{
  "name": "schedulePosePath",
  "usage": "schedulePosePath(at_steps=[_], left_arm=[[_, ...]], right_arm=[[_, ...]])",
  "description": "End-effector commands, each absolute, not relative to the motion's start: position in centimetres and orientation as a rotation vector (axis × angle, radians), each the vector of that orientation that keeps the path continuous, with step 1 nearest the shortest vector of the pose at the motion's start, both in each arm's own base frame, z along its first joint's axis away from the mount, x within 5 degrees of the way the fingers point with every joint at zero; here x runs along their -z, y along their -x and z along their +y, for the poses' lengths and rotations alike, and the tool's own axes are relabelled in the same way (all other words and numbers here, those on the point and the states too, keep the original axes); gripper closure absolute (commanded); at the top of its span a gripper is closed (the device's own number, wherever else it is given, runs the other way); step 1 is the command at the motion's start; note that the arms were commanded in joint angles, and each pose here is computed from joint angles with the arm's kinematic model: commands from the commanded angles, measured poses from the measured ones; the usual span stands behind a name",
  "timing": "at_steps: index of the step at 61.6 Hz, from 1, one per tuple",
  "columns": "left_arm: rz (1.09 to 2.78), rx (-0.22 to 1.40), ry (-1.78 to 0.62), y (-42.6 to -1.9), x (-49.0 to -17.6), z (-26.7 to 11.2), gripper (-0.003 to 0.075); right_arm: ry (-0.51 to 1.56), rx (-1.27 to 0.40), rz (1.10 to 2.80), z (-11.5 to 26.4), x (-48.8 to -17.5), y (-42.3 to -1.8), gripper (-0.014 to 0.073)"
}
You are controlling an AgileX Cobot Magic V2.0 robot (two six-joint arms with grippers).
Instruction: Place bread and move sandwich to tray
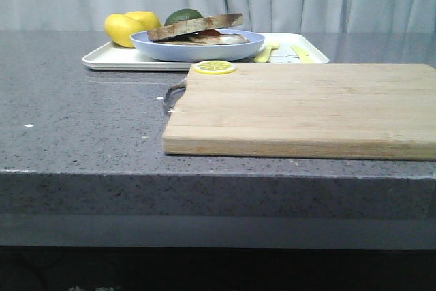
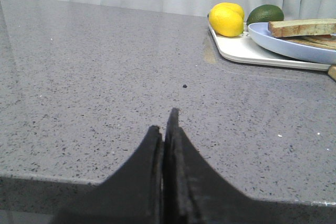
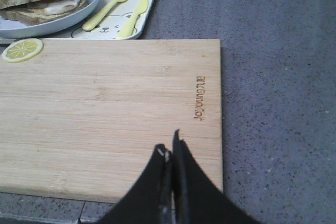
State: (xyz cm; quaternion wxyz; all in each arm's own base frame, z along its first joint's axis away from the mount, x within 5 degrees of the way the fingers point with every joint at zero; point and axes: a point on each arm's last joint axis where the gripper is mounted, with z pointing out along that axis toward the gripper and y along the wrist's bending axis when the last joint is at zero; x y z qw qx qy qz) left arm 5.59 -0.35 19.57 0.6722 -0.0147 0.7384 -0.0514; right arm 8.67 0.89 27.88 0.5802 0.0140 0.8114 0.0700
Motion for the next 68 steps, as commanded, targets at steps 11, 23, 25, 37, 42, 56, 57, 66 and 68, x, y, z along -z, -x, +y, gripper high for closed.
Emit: schedulePosePath(at_steps=[11,23,25,37,42,56,57,66,68], left_arm=[[1.561,0.131,0.05,-5.5,-20.5,-0.3,0.0741],[1.561,0.131,0.05,-5.5,-20.5,-0.3,0.0741],[1.561,0.131,0.05,-5.5,-20.5,-0.3,0.0741],[1.561,0.131,0.05,-5.5,-20.5,-0.3,0.0741],[1.561,0.131,0.05,-5.5,-20.5,-0.3,0.0741],[1.561,0.131,0.05,-5.5,-20.5,-0.3,0.0741],[1.561,0.131,0.05,-5.5,-20.5,-0.3,0.0741],[1.561,0.131,0.05,-5.5,-20.5,-0.3,0.0741],[1.561,0.131,0.05,-5.5,-20.5,-0.3,0.0741]], right_arm=[[0.008,-0.146,1.629,0.9,-27.3,-8.5,0.0656],[-0.06,-0.202,1.621,0.7,-21.6,-6.7,0.0656],[-0.06,-0.203,1.622,0.6,-20.8,-6.5,0.0656],[-0.037,-0.208,1.619,0.7,-19.4,-5.5,0.0656],[-0.037,-0.208,1.631,0.7,-19.3,-5.5,0.0656],[-0.036,-0.209,1.64,0.7,-19.3,-5.5,0.0656],[-0.036,-0.209,1.64,0.7,-19.3,-5.5,0.0656],[-0.036,-0.209,1.64,0.7,-19.3,-5.5,0.0656],[-0.036,-0.209,1.64,0.7,-19.3,-5.5,0.0656]])
